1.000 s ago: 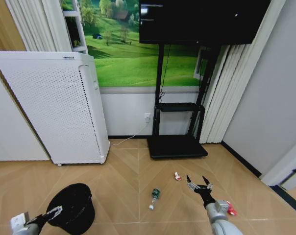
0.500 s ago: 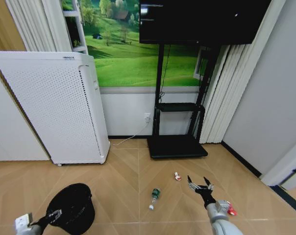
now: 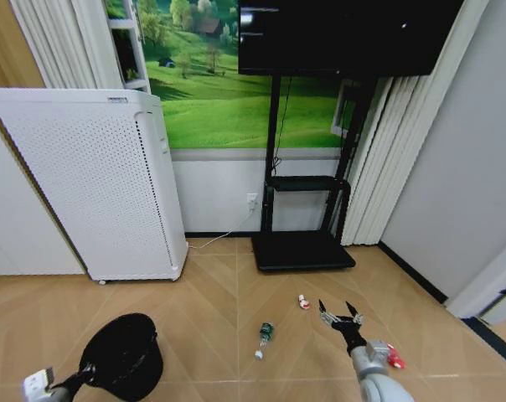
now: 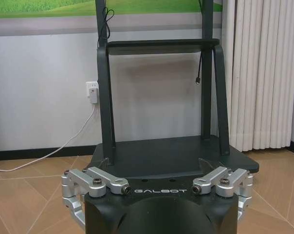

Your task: Pick up the trash bin and place the garbage on the floor into it.

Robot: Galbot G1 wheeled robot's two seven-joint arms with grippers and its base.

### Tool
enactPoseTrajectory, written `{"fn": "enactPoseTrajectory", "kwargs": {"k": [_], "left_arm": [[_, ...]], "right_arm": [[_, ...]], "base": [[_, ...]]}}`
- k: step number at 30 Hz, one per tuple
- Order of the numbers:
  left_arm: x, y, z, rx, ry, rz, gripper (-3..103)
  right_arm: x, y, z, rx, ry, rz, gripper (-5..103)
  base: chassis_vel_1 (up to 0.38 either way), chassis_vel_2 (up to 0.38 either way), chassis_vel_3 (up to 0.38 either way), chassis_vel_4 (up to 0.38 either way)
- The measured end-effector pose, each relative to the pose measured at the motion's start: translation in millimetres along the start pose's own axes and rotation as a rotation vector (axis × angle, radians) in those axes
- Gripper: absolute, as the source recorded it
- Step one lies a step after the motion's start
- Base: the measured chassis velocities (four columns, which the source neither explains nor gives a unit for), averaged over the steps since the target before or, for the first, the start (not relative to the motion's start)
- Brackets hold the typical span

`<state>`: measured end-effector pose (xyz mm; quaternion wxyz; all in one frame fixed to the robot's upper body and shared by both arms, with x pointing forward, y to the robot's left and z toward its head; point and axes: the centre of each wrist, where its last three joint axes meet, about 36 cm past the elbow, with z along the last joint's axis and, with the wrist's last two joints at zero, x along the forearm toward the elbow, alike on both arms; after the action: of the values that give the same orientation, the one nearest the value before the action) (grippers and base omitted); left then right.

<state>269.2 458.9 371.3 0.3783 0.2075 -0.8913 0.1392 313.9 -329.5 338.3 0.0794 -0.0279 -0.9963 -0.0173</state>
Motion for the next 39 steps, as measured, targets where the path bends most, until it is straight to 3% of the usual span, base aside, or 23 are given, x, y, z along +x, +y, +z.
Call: {"fn": "enactPoseTrajectory", "kwargs": {"k": [7,8,11,14,17,18,20,23,25,28,30,31,33,39], "left_arm": [[-7,-6.5,-4,-0.013,-0.044,0.020,6],[-12,-12.6,-10,-0.032,-0.107,0.036,6],[-16,-24.5,-23,-0.064,-0.219,0.079,4],[-17,-28.0,-28,-0.078,-0.258,0.096,4],[-18,-39.4,-47,-0.121,-0.381,0.153,4],[-18,-39.4,-47,-0.121,-0.381,0.153,4],[-15,-56.0,-68,-0.166,-0.497,0.211,4],[-12,-63.6,-77,-0.184,-0.545,0.234,4],[-7,-76.6,-93,-0.216,-0.626,0.272,4],[-4,-81.3,-99,-0.229,-0.652,0.285,4],[3,-89.1,-109,-0.252,-0.689,0.305,4],[3,-89.1,-109,-0.252,-0.689,0.305,4],[10,-93.9,-112,-0.268,-0.706,0.320,4],[19,-97.4,-109,-0.283,-0.709,0.333,4]], "right_arm": [[0,0,0,0.001,0.000,0.000,100],[0,0,0,0.002,0.001,-0.001,100],[0,1,-1,0.002,0.001,-0.002,100],[0,1,0,0.002,0.001,-0.001,100],[1,2,0,0.000,0.003,-0.001,100],[1,2,0,0.000,0.003,-0.001,100],[0,6,2,-0.002,0.011,-0.006,100],[0,9,2,-0.001,0.018,-0.011,100],[-4,18,3,-0.029,0.049,-0.037,100],[-7,24,2,-0.055,0.067,-0.056,100],[-14,38,-2,-0.152,0.134,-0.102,100],[-14,38,-2,-0.152,0.134,-0.102,100],[-19,50,-7,-0.241,0.230,-0.180,100],[-27,72,0,-0.247,0.393,-0.225,100]], "base": [[0.000,0.000,0.000,0.000],[0.000,0.000,0.000,0.000],[0.000,0.000,0.000,0.000],[0.000,0.000,0.000,0.000],[0.000,0.000,0.000,0.000],[0.000,0.000,0.000,0.000],[0.000,0.000,0.000,0.000],[0.000,0.000,0.000,0.000],[0.000,0.000,0.000,0.000],[0.000,0.000,0.000,0.000],[0.000,0.000,0.000,0.000],[0.000,0.000,0.000,0.000],[0.000,0.000,0.000,0.000],[0.000,0.000,0.000,0.000]]}}
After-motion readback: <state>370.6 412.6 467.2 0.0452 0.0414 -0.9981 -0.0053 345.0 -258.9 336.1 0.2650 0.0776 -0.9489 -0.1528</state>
